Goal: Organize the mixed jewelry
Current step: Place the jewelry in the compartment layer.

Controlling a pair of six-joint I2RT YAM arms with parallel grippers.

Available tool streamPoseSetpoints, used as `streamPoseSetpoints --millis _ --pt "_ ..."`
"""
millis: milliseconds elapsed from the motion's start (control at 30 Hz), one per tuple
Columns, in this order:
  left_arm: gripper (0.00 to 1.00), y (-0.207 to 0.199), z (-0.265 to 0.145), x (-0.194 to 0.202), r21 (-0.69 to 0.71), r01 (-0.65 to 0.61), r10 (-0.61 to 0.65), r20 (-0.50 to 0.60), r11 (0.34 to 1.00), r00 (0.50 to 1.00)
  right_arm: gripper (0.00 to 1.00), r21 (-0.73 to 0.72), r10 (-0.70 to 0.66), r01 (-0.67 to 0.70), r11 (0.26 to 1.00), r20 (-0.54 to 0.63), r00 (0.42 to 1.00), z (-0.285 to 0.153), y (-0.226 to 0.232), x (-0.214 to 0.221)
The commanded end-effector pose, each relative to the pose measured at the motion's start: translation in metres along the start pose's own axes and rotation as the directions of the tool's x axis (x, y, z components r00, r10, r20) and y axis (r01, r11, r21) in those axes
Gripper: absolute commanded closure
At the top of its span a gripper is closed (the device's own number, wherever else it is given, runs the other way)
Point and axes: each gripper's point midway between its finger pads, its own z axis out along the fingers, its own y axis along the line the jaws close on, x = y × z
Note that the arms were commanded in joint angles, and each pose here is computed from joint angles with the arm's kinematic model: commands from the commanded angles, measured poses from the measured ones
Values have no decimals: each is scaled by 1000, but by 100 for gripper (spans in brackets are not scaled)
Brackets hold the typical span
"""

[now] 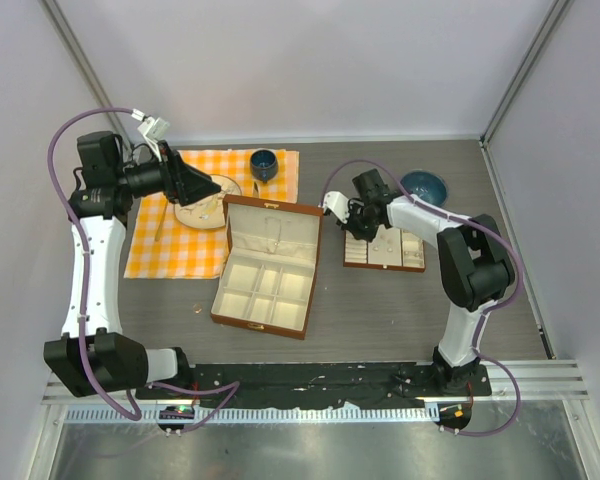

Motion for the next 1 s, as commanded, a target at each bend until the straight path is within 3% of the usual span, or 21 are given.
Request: streamPoseSetpoints --millis 0,467,800,967 --pt "43 -2 -1 -2 20 -6 6 7 1000 1000 99 41 -65 63 997 46 997 -7 -3 -14" --pt "43 3 0 7 14 25 -25 -14 1000 1000 99 55 -145 144 988 22 989 -2 3 -20" --pt "43 2 -3 13 -5 -32 32 -31 999 999 99 57 -137 138 989 -11 990 7 9 -3" --pt "43 5 -6 26 -25 -33 31 -72 999 997 90 69 -124 125 990 -13 992 3 8 -4"
